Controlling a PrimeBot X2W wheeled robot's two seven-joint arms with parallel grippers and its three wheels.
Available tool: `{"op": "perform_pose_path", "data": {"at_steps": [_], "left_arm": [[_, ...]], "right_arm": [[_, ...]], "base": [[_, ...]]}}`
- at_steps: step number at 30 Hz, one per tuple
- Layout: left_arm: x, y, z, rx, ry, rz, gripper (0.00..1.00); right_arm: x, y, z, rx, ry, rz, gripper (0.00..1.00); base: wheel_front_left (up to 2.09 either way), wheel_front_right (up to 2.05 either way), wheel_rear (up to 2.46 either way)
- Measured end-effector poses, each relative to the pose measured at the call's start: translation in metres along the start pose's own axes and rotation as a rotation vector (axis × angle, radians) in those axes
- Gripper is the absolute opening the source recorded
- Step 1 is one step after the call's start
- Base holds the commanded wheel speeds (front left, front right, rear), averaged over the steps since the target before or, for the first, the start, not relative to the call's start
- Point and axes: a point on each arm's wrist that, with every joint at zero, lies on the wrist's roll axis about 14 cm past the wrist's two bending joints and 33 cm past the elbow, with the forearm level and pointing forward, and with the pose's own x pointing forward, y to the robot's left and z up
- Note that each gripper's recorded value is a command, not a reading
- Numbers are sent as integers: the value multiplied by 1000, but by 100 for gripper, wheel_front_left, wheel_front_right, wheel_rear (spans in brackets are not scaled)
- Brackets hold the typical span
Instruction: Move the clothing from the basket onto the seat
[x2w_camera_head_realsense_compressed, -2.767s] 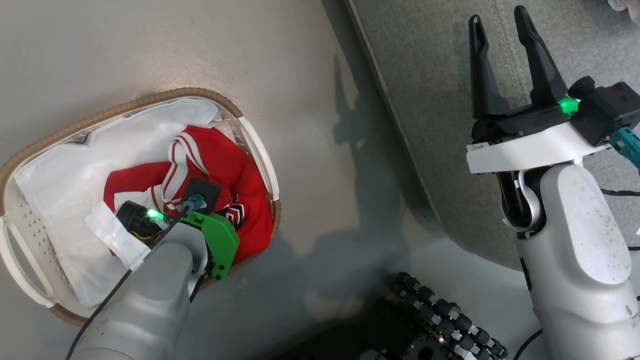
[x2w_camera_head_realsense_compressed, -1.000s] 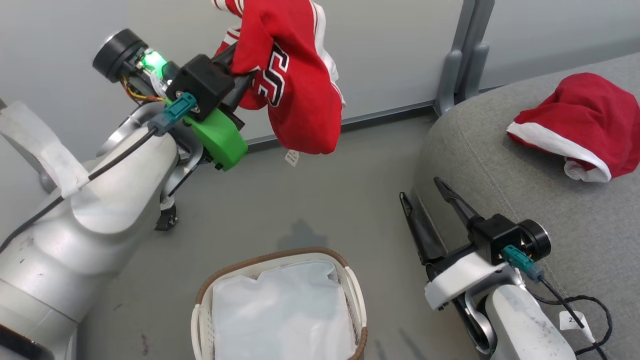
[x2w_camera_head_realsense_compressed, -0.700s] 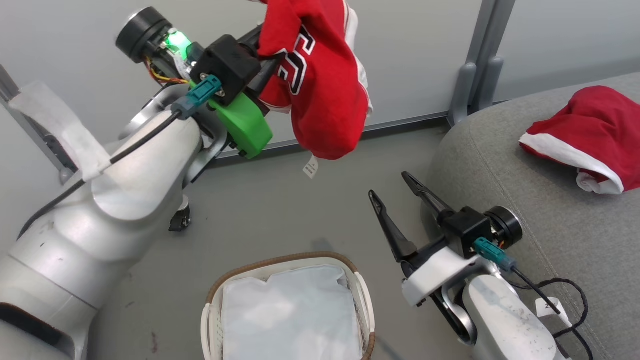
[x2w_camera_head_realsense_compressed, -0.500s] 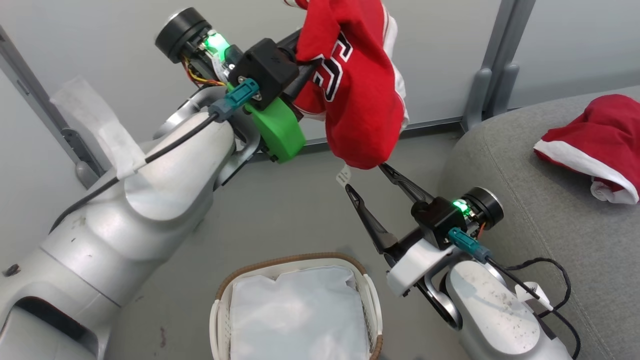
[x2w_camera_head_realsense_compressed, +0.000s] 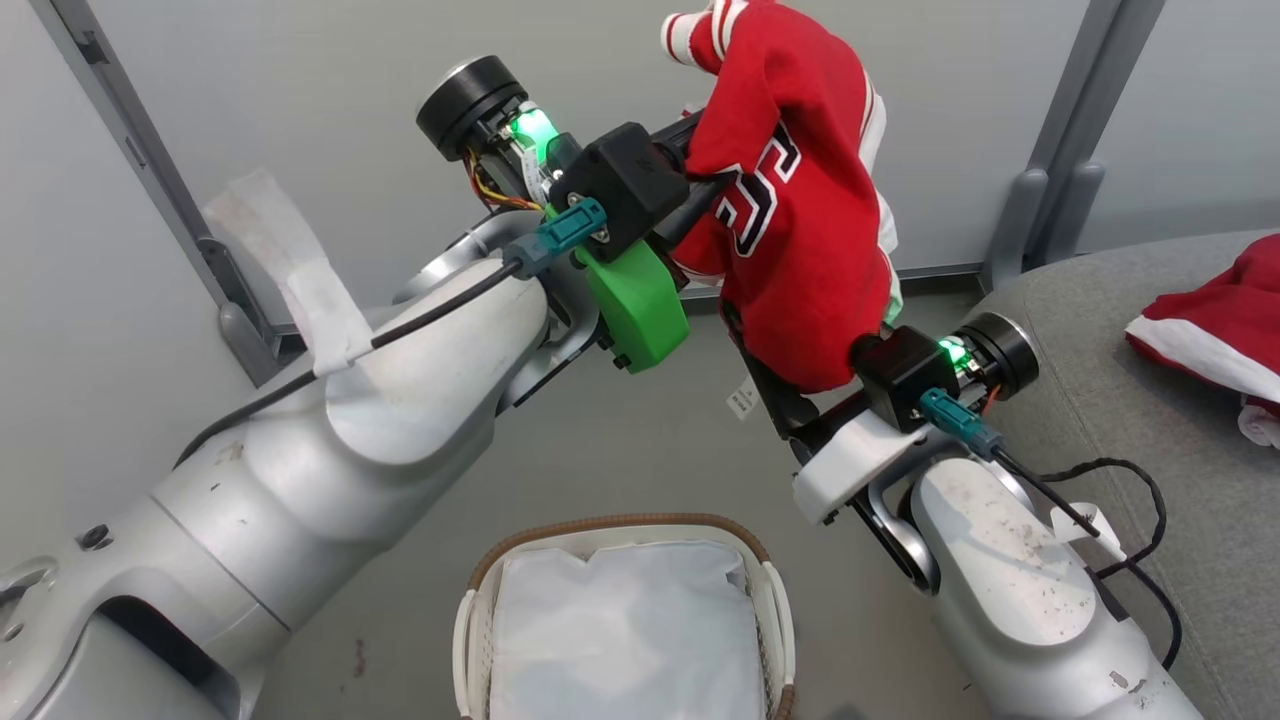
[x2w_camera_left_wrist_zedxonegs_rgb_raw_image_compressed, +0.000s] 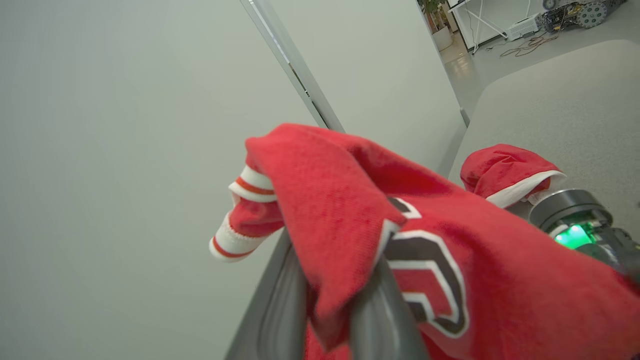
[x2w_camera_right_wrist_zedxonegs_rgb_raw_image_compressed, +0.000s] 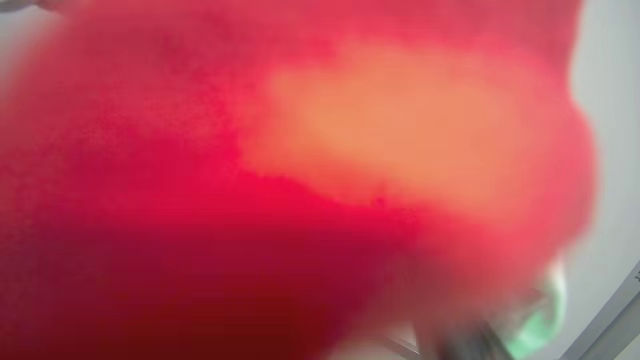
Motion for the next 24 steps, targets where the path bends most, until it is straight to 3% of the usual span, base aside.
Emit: {"op": "perform_pose_path", "data": {"at_steps": [2,3,14,15,17,18,19,20,24], "left_arm": [[-2,-2,1,-11,0,0,0],[-3,-1,0,-16,3,2,0],[-21,6,-29,-128,41,90,0],[-23,8,-31,-150,37,109,9],[-26,10,-38,-188,44,136,44],[-29,10,-43,-201,52,150,53],[-31,10,-48,-218,60,163,84],[-34,9,-53,-235,65,176,99],[-43,9,-64,-304,61,238,100]], "right_arm": [[2,1,3,-1,-7,6,34],[3,2,4,0,-10,7,0],[-1,0,13,15,-36,-5,0],[-2,-2,14,20,-39,-10,0],[-2,-4,15,24,-44,-16,0],[-3,-5,16,27,-46,-19,0],[-3,-5,16,29,-49,-22,0],[-3,-6,17,30,-52,-25,0],[-2,-11,20,32,-66,-37,0]], "base": [[0,0,0],[0,0,0],[0,0,0],[0,0,0],[0,0,0],[0,0,0],[0,0,0],[0,0,0],[0,0,0]]}}
